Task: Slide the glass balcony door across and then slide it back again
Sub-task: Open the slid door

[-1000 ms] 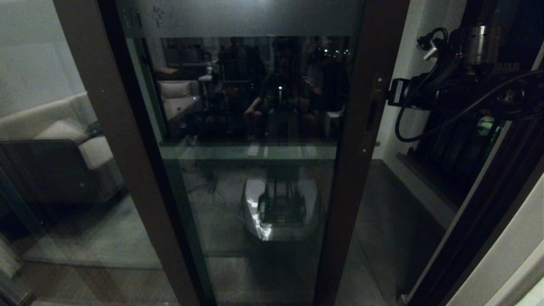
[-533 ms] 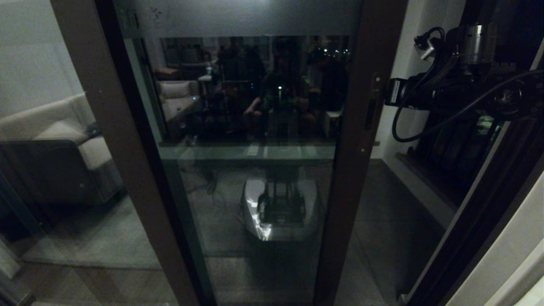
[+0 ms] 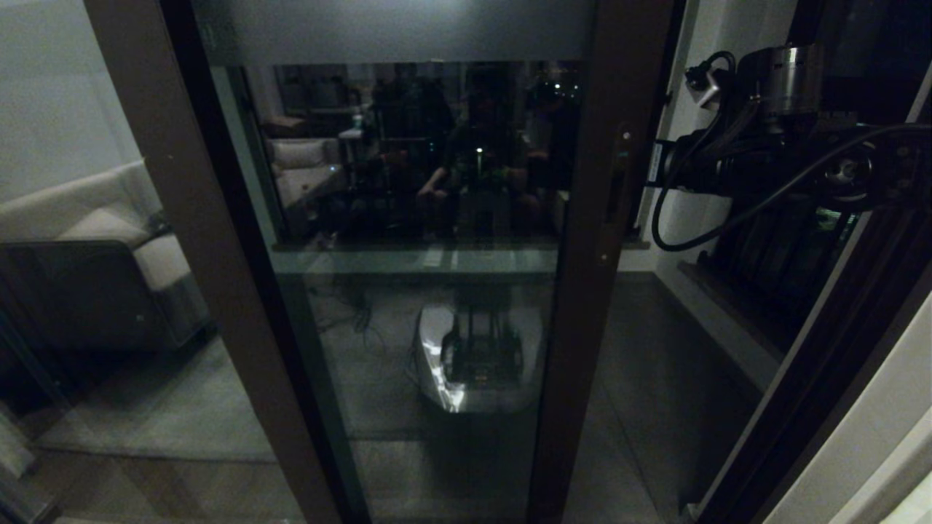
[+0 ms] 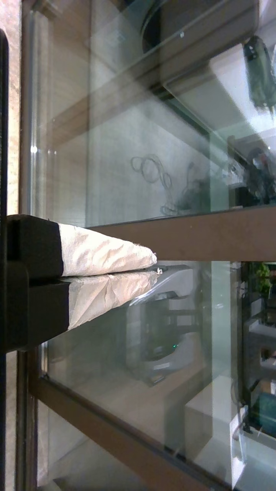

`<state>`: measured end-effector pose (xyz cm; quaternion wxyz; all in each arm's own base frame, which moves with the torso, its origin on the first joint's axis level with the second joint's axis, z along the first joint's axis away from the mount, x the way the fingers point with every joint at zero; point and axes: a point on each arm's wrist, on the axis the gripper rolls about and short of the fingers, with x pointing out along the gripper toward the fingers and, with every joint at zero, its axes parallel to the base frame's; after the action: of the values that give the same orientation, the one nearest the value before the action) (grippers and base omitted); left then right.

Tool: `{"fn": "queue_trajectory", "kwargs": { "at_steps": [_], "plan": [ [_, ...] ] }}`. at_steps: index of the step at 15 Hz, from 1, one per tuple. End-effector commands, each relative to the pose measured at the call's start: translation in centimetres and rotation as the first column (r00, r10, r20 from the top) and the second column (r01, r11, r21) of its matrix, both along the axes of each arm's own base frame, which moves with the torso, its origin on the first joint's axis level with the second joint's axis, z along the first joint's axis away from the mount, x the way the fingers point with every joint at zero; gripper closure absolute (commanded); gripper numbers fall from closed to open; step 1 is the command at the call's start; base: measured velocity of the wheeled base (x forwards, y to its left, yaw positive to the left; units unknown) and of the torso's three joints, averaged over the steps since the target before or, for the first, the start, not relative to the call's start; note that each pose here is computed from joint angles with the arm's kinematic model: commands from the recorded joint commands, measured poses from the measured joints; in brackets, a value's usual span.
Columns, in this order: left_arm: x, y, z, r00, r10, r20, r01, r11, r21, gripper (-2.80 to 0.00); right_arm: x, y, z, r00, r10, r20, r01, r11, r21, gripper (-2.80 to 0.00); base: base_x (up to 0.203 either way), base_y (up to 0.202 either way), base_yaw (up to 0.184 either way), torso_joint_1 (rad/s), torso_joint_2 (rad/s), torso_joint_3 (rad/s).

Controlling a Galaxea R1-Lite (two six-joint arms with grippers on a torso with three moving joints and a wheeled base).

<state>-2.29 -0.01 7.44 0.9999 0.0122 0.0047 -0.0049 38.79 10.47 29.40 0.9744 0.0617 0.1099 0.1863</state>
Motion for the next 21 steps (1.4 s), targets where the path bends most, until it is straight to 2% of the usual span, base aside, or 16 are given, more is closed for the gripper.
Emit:
{"fn": "queue_trajectory", "kwargs": {
  "at_steps": [1, 9, 17, 21],
  "plan": [
    [0.0, 0.0, 0.0, 1.000, 0.000, 0.000, 0.000, 1.000, 0.000, 0.00, 0.1, 0.9, -0.4, 1.000, 0.022, -0.011, -0.022, 1.000, -0.002, 0.00, 0.000, 0.000, 0.000, 0.000, 0.00, 0.000],
    [0.0, 0.0, 0.0, 1.000, 0.000, 0.000, 0.000, 1.000, 0.000, 0.00, 0.4, 1.8, -0.4, 1.000, 0.025, 0.000, -0.025, 1.000, -0.002, 0.00, 0.000, 0.000, 0.000, 0.000, 0.00, 0.000],
    [0.0, 0.0, 0.0, 1.000, 0.000, 0.000, 0.000, 1.000, 0.000, 0.00, 1.3, 4.5, -0.9, 0.998, 0.058, 0.011, -0.058, 0.998, -0.003, 0.00, 0.000, 0.000, 0.000, 0.000, 0.00, 0.000],
    [0.0, 0.0, 0.0, 1.000, 0.001, 0.000, -0.001, 1.000, 0.001, 0.00, 1.2, 5.8, -1.2, 0.999, 0.048, 0.011, -0.047, 0.999, -0.014, 0.00, 0.000, 0.000, 0.000, 0.000, 0.00, 0.000]
  ]
}}
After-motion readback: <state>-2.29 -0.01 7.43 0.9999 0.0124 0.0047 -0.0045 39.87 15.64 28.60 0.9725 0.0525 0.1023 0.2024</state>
